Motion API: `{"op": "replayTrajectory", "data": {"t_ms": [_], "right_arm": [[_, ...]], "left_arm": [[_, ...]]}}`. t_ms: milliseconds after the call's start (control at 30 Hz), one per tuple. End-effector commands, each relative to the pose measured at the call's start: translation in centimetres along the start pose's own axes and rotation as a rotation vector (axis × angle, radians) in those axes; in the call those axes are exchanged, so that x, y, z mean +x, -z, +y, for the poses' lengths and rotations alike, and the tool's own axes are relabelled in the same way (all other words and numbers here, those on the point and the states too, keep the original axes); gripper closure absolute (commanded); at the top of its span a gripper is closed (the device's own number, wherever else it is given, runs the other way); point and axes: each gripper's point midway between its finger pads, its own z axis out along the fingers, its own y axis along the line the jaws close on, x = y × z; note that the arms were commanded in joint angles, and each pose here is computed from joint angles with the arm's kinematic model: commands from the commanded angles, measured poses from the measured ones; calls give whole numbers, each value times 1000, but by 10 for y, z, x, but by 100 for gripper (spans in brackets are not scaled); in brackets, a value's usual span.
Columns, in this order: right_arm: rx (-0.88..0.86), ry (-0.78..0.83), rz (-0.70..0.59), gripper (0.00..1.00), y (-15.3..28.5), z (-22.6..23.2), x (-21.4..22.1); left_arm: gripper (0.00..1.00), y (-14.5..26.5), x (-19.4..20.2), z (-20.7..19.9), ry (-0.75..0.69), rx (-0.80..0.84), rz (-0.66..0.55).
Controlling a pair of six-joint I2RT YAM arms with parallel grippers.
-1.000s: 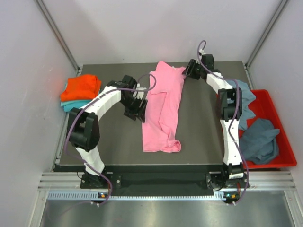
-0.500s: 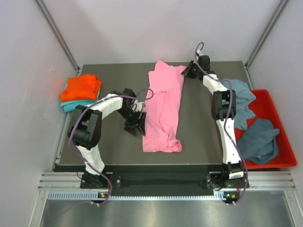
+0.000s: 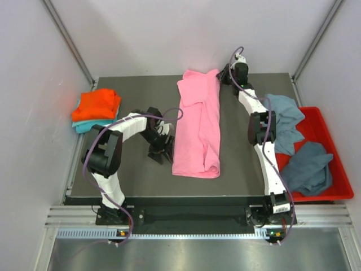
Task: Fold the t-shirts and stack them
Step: Fold the tshirt
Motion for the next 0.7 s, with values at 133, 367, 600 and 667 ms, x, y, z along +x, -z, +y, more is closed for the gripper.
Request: {"op": "replayTrajectory", "data": {"t_ms": [133, 367, 600, 667], "right_arm": [[-16, 127, -204, 37, 26, 33, -97], [57, 213, -34, 12, 112, 46, -114], [18, 421, 192, 0, 211, 111, -69], [-5, 453, 269, 0, 233, 121, -27]], "left_arm": [[36, 12, -9, -5, -50, -13, -69], [37, 20, -20, -18, -36, 30, -108], [41, 15, -19, -26, 31, 94, -87], [41, 15, -26, -27, 44, 100, -91]]}}
